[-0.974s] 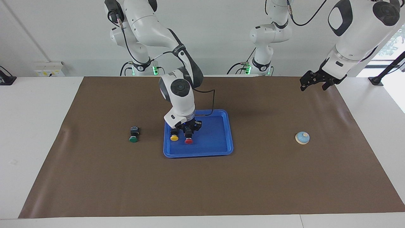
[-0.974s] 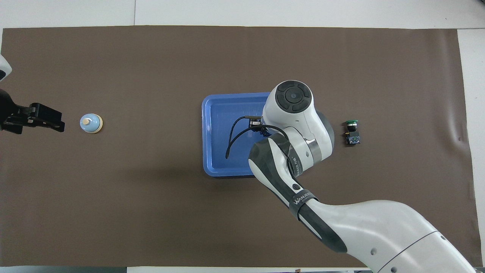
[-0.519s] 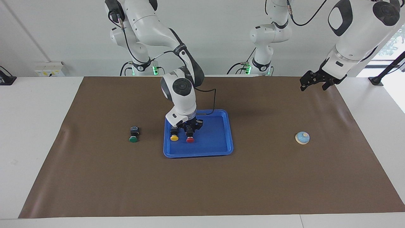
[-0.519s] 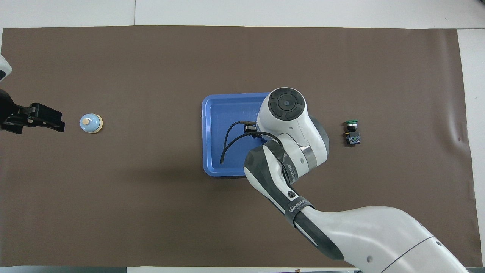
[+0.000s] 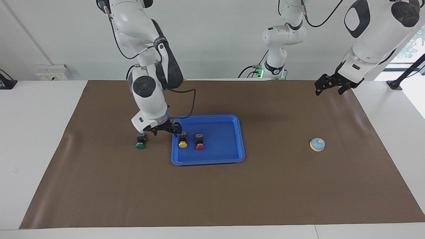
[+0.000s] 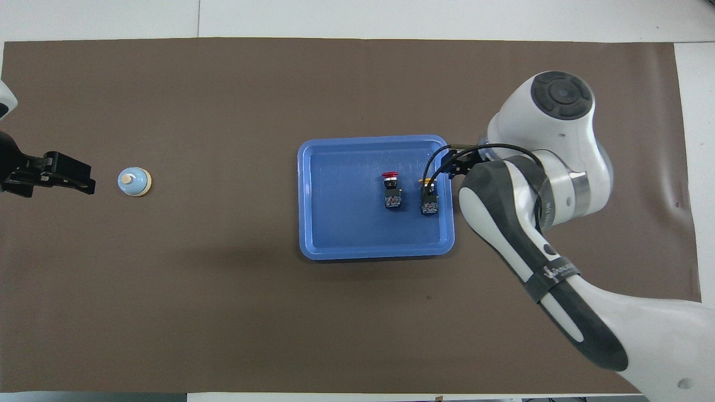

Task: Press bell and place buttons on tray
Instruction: 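Move the right gripper back and grasp the green button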

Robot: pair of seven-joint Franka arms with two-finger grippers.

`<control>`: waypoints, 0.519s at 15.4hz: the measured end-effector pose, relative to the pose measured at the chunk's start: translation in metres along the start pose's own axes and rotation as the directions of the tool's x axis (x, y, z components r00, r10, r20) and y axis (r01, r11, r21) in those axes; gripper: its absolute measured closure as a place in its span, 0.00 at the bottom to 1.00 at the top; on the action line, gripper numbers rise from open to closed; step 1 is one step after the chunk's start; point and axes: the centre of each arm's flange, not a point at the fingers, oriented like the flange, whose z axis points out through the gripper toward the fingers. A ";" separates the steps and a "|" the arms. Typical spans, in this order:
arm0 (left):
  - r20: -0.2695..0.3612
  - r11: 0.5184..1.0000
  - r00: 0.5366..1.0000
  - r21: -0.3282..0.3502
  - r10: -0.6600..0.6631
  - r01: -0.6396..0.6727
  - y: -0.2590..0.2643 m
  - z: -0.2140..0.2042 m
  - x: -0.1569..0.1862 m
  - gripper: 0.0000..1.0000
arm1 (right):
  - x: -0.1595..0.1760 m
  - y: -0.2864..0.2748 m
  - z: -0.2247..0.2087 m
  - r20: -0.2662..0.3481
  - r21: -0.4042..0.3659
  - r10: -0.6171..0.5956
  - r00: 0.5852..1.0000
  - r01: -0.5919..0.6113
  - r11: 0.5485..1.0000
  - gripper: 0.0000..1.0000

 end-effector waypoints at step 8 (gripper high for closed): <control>0.000 1.000 1.000 0.000 0.000 0.000 0.000 0.000 0.000 0.00 | -0.004 0.105 0.056 0.004 0.013 -0.127 0.992 0.127 0.992 0.00</control>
